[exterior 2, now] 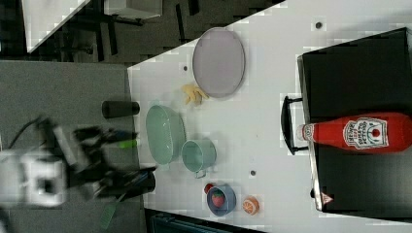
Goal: Pick Ketchup from oven and place it on table.
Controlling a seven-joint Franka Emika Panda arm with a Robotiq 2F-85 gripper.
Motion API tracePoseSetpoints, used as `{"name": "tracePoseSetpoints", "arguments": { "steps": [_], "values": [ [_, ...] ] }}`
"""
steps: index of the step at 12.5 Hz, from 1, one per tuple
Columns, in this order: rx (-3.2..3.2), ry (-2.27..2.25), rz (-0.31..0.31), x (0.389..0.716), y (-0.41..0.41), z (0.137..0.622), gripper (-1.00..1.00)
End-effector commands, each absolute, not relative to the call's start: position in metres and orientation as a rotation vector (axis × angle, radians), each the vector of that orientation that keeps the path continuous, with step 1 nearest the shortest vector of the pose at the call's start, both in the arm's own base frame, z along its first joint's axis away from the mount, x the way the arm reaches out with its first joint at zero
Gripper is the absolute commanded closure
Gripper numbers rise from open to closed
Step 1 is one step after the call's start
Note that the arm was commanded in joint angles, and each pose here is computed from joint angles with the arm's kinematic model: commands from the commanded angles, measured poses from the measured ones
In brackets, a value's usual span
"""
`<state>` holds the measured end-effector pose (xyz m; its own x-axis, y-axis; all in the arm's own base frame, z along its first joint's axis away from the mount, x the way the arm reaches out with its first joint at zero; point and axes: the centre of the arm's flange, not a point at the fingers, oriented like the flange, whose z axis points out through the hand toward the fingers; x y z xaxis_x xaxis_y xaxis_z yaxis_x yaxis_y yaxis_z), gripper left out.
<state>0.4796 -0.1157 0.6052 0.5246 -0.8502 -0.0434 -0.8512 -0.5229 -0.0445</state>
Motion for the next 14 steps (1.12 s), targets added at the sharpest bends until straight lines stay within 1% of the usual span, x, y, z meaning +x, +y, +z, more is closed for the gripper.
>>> {"name": "tracePoseSetpoints", "arguments": {
  "steps": [1,3,5,8,9,10,12,13,14],
  "values": [
    [-2.504,1.795,0.036,0.471,-0.212,0.564,-1.0],
    [-2.447,1.884,-0.01,0.475,-0.249,0.543,-1.0],
    [-2.391,1.978,-0.097,0.48,-0.288,0.521,-1.0],
    [-2.337,2.113,-0.186,0.481,-0.34,0.483,-1.0],
    [-2.319,2.184,-0.199,0.479,-0.365,0.462,-1.0],
    [-2.317,2.217,-0.185,0.477,-0.374,0.45,-1.0],
    [-2.31,2.268,-0.135,0.474,-0.386,0.425,-1.0],
    [-2.291,2.281,-0.14,0.475,-0.39,0.417,-1.0],
    [-2.274,2.297,-0.161,0.475,-0.396,0.41,-1.0]
  ]
}}
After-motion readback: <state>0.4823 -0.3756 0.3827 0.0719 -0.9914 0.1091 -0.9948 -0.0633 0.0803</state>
